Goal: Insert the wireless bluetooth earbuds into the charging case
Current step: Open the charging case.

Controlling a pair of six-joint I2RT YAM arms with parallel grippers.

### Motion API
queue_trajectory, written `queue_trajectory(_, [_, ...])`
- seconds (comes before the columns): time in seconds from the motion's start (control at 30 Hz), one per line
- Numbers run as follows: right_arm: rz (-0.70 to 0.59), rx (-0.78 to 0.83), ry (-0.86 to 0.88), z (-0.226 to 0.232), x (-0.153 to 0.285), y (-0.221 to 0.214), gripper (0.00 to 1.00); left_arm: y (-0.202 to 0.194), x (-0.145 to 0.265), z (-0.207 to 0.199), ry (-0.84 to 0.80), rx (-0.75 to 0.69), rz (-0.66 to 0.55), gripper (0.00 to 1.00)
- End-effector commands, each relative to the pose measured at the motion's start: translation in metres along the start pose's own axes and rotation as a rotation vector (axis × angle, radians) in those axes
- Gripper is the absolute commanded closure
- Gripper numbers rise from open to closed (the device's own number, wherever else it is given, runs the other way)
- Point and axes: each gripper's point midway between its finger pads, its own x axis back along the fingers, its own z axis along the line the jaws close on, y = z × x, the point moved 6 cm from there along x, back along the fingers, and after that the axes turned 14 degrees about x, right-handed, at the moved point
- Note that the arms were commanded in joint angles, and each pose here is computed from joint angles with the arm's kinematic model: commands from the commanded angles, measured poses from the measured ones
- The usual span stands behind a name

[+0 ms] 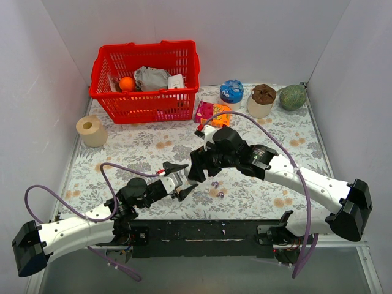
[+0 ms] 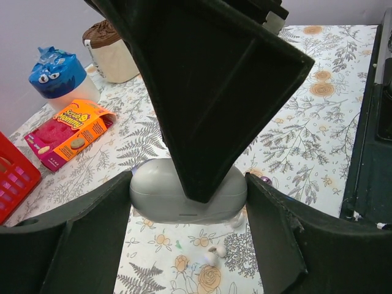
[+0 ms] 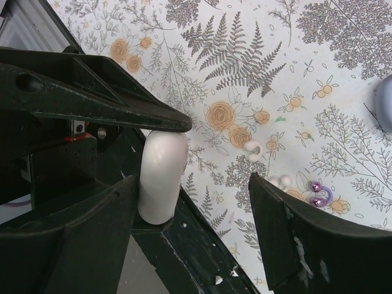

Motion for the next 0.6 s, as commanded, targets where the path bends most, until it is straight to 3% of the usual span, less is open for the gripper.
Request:
queue_trajectory(0.0, [-0.059, -0.001, -0.037, -0.001, 0.003, 0.014, 0.21, 0.017, -0.002, -0.001, -0.009, -0.018, -0.06, 1.0])
queue_trajectory(0.57, [-0.089, -0.035, -0.132, -0.009, 0.019, 0.007, 0.26, 0.018, 0.002, 0.002, 0.019, -0.014, -0.059, 1.0])
